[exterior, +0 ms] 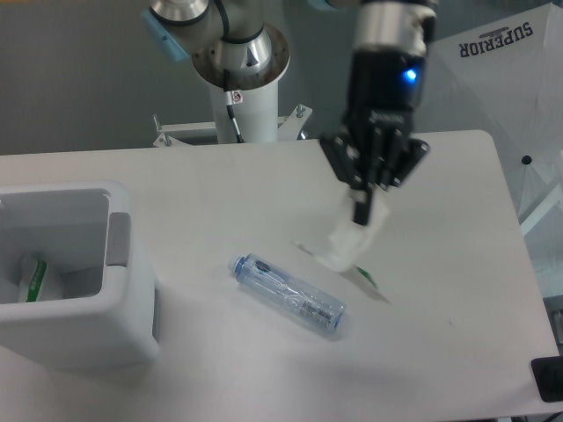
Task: Place the trash in the trash can
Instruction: 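Lift the paper wrapper and carry it over the white bin, then lower the wrapper into the bin and open the gripper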
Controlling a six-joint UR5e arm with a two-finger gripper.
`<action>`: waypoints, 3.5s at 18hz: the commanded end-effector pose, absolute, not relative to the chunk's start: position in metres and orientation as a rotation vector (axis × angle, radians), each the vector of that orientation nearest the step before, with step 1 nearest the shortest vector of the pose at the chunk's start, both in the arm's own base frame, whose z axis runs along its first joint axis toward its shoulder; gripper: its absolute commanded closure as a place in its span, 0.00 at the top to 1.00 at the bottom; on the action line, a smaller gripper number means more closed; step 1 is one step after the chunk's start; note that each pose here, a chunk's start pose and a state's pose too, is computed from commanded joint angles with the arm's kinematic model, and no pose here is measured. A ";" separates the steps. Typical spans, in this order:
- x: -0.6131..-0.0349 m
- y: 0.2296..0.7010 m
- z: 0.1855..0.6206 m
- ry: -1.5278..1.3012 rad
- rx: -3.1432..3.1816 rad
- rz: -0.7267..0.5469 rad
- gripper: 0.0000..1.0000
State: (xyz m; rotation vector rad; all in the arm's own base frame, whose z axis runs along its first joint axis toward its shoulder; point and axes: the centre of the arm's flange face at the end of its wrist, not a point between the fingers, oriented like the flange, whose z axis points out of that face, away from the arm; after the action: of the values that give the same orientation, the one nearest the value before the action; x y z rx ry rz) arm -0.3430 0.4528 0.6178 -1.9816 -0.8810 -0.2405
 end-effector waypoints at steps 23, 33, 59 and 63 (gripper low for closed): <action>-0.125 0.549 0.648 -0.474 -2.098 -0.485 0.15; -0.148 0.586 0.594 -0.533 -2.169 -0.528 0.16; -0.155 0.603 0.495 -0.641 -2.313 -0.519 0.17; -0.143 0.605 0.486 -0.605 -2.345 -0.505 0.19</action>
State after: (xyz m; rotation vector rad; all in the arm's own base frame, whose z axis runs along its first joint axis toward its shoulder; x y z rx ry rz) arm -0.1428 0.6050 0.4860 -2.3446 -0.6048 -0.5046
